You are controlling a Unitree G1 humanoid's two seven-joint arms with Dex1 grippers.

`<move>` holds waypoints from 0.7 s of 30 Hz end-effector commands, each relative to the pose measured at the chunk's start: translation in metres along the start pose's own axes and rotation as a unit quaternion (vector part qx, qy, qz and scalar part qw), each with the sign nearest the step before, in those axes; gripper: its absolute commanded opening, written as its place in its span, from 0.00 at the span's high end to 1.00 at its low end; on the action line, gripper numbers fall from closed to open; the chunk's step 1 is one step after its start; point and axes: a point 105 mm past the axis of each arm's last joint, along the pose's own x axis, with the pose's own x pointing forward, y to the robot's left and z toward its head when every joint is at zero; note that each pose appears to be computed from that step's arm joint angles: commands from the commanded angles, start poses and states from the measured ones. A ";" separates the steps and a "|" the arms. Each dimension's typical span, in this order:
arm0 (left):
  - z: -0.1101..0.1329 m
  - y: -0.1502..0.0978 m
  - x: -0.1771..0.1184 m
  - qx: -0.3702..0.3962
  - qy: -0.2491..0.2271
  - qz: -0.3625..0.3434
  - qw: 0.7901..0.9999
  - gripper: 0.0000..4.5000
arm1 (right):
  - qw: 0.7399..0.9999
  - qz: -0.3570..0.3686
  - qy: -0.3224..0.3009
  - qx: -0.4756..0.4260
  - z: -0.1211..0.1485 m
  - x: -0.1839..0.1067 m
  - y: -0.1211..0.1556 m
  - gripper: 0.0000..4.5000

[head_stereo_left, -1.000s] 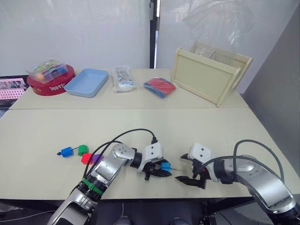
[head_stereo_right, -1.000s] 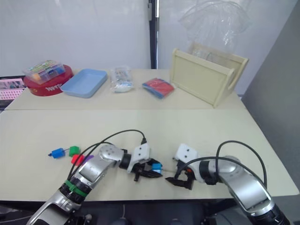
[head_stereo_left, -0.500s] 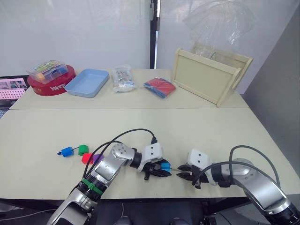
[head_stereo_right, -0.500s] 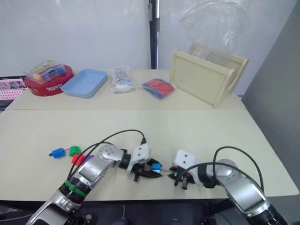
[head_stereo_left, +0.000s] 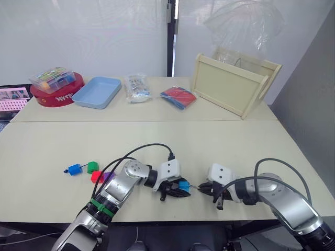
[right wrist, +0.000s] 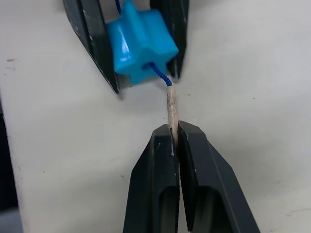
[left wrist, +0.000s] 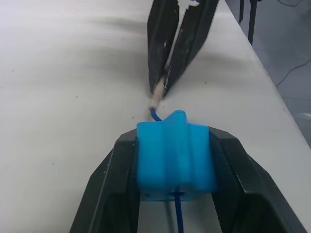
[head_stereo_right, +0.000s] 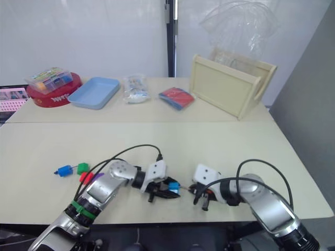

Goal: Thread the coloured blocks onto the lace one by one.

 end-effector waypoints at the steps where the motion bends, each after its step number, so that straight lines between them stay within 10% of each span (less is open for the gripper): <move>1: 0.004 0.007 -0.014 0.009 0.002 0.019 1.000 0.69 | 1.000 -0.003 -0.004 -0.013 0.006 -0.001 0.000 1.00; 21: -0.062 0.020 -0.182 -0.011 0.206 0.079 0.975 0.69 | 0.997 -0.062 0.044 -0.016 -0.014 -0.028 -0.017 1.00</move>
